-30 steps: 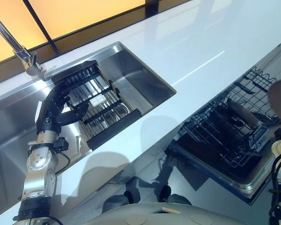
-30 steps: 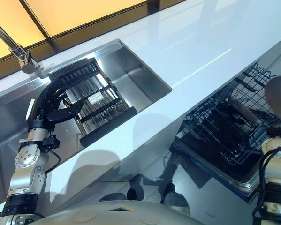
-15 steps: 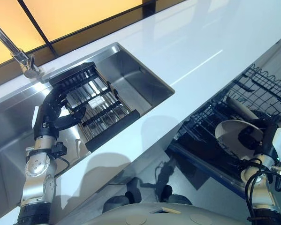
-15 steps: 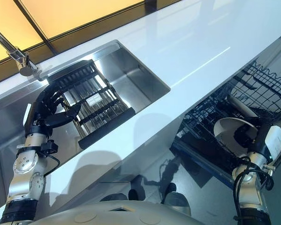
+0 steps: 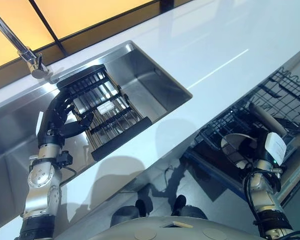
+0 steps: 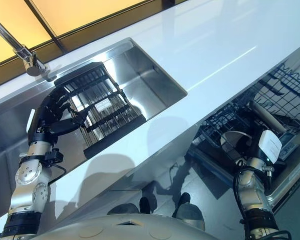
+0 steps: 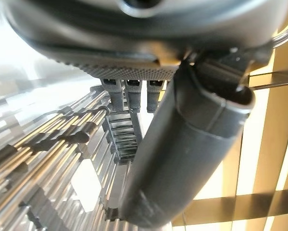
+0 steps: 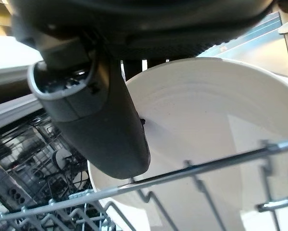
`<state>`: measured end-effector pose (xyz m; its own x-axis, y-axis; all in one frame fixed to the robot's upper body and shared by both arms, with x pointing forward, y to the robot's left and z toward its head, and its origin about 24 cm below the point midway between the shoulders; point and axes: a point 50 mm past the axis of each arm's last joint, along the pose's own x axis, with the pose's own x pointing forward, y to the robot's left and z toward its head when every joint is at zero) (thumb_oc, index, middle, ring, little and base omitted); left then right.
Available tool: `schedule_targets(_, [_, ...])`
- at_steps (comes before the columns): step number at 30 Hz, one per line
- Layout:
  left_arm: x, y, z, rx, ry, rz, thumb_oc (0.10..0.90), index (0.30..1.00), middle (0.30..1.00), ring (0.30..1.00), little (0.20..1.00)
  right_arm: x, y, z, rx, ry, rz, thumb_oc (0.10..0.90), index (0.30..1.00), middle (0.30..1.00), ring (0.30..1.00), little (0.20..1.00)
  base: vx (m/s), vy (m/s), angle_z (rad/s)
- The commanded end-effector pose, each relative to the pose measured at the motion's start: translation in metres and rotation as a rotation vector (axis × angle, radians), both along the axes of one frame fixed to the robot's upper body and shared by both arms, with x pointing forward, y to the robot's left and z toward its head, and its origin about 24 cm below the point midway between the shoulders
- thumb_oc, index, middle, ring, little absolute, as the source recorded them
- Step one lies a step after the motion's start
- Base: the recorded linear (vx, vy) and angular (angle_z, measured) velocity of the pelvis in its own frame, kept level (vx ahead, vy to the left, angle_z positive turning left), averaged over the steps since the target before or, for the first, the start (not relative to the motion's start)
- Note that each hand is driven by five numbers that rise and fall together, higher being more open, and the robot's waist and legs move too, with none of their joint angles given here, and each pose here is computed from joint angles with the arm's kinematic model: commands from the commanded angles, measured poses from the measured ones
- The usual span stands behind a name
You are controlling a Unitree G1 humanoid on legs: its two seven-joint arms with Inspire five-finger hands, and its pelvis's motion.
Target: Pick up plates and place into dishwasher.
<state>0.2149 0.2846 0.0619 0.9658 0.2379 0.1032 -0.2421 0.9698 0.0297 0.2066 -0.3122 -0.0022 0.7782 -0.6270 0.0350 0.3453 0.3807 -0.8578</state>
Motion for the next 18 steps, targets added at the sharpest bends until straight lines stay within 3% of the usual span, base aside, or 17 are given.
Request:
schedule_targets(1, [-0.006,0.004,0.016,0.064,-0.053,-0.026,0.8,0.9,0.9,0.9,0.9,0.026,0.017,0.02,-0.005,-0.101,0.108,0.399,0.556,0.556,0.556,0.499,0.05,0.032,0.11])
schedule_targets(2, [-0.007,0.003,0.015,0.066,-0.05,-0.032,0.8,0.9,0.9,0.9,0.9,0.028,0.02,0.02,0.009,-0.105,0.124,0.66,0.78,0.78,0.78,0.76,0.03,0.024,0.16])
schedule_targets(3, [-0.006,0.001,0.015,0.065,-0.047,-0.043,0.8,0.9,0.9,0.9,0.9,0.031,0.025,0.023,0.027,-0.124,0.143,0.8,0.9,0.9,0.9,0.9,0.04,0.024,0.19])
schedule_targets(10, [-0.002,-0.007,0.014,0.068,-0.037,-0.1,0.8,0.9,0.9,0.9,0.9,0.046,0.047,0.062,0.1,-0.402,0.213,0.8,0.9,0.9,0.9,0.9,0.02,0.032,0.09])
schedule_targets(18, [-0.004,0.0,0.019,0.075,-0.038,-0.087,0.8,0.9,0.9,0.9,0.9,0.033,0.025,0.111,0.119,-0.614,0.201,0.8,0.9,0.9,0.9,0.9,-0.01,0.022,0.02])
